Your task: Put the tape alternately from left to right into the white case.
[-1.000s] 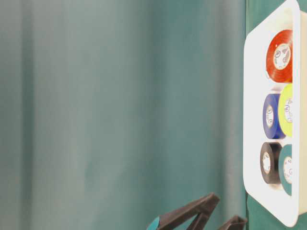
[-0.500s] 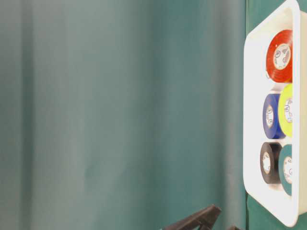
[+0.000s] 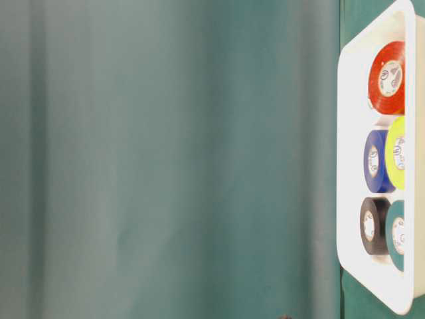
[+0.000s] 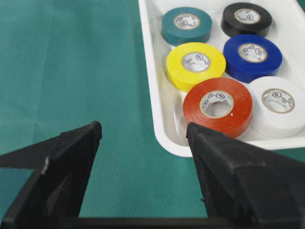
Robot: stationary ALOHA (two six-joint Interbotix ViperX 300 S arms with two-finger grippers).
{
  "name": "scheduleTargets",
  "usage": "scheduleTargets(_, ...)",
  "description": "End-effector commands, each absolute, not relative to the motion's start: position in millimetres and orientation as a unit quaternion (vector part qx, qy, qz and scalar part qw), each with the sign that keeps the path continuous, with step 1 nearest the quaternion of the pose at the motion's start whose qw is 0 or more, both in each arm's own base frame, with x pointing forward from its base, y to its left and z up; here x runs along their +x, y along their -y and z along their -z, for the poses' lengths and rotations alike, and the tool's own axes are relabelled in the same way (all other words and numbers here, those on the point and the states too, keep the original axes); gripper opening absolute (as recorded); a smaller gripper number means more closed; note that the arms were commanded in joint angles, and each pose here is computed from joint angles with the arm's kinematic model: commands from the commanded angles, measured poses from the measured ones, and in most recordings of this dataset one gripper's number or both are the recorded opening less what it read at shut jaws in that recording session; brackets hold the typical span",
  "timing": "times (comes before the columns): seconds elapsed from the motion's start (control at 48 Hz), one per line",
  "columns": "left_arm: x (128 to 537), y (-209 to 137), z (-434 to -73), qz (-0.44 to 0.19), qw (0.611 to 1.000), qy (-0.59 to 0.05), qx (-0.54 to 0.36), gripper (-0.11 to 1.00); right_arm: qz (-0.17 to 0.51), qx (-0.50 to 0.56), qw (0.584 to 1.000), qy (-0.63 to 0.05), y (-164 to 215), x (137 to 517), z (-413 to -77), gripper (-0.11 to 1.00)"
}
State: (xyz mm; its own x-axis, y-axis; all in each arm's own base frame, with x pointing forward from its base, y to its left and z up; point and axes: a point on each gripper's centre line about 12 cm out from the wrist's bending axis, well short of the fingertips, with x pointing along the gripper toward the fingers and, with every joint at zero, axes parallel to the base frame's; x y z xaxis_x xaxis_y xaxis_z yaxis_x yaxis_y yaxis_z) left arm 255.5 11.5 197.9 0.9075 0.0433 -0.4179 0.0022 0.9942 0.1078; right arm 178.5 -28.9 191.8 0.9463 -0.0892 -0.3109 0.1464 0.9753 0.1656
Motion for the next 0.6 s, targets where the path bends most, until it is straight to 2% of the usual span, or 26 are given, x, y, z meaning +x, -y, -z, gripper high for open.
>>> scheduleTargets(0.0, 252, -12, -204, -0.014, 0.979, -0.198, 0.050, 0.73, 0.057, 0.096, 0.983, -0.146, 28, 181, -196, 0.78)
scheduleTargets(0.583, 205, -17, -206, -0.033, 0.987, -0.152, 0.049, 0.73, 0.057, 0.096, 0.983, -0.145, 26, 172, -188, 0.78)
